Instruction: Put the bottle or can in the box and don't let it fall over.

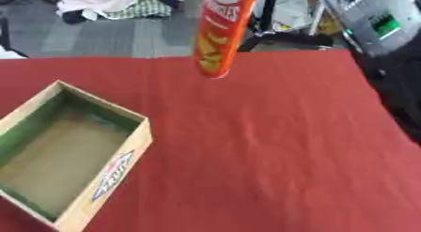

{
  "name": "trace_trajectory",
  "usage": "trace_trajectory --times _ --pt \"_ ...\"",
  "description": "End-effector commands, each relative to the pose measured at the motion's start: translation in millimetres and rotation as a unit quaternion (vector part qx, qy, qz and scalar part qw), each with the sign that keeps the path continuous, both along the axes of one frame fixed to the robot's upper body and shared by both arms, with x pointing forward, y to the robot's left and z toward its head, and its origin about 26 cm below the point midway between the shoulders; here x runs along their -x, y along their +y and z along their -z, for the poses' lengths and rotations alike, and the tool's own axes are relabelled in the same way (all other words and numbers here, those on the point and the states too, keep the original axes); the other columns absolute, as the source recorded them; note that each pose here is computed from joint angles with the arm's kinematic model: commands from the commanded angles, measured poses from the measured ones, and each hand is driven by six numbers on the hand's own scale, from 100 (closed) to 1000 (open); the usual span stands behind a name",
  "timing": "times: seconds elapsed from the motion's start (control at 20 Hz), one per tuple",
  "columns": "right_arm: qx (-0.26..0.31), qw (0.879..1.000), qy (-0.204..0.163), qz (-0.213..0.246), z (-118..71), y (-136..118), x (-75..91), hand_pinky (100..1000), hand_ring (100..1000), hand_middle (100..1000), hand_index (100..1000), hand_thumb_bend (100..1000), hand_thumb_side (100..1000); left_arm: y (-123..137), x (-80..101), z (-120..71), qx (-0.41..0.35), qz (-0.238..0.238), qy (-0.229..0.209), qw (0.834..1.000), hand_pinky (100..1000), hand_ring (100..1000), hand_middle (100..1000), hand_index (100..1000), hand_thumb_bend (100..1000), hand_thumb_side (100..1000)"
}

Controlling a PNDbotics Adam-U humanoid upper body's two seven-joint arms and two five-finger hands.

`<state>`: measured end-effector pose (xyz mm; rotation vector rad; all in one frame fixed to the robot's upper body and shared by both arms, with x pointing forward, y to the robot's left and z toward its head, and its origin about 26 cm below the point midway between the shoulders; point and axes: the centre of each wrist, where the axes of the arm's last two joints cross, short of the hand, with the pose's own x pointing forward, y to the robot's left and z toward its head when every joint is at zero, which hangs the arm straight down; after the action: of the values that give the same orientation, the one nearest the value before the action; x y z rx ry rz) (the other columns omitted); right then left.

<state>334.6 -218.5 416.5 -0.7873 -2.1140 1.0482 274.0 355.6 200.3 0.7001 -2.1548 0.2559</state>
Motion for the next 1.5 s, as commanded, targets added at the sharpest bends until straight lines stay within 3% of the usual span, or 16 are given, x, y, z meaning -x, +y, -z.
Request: trace_trajectory --times 0.05,0.35,0.75,1.1,1.5 --pt "-0.001 0.999 -0.008 -0.036 -14.6 24.6 3.1 100 370 151 169 100 100 1.2 1.3 -13.2 -0.021 0.004 -0.013 1.0 882 821 823 699 541 429" --pt "0.018 0.994 -0.003 -0.106 -30.9 80.8 3.1 100 373 153 170 100 100 1.2 0.8 -15.6 -0.025 0.004 -0.015 1.0 882 822 823 700 543 429" --pt "0.026 0.986 0.011 -0.162 -19.6 141.7 -1.3 100 372 154 168 100 100 3.2 0.5 -20.9 -0.024 -0.007 -0.03 0.999 882 823 822 701 549 426" --pt "0.028 0.984 0.019 -0.172 7.3 182.4 -9.4 100 366 149 163 100 100 8.0 1.7 -25.6 -0.009 -0.038 -0.055 0.998 882 825 823 705 557 424" --pt "0.038 0.987 0.028 -0.153 49.0 196.8 -17.0 100 378 194 196 100 100 8.7 1.4 -28.0 0.001 -0.056 -0.075 0.996 883 827 826 707 559 423"
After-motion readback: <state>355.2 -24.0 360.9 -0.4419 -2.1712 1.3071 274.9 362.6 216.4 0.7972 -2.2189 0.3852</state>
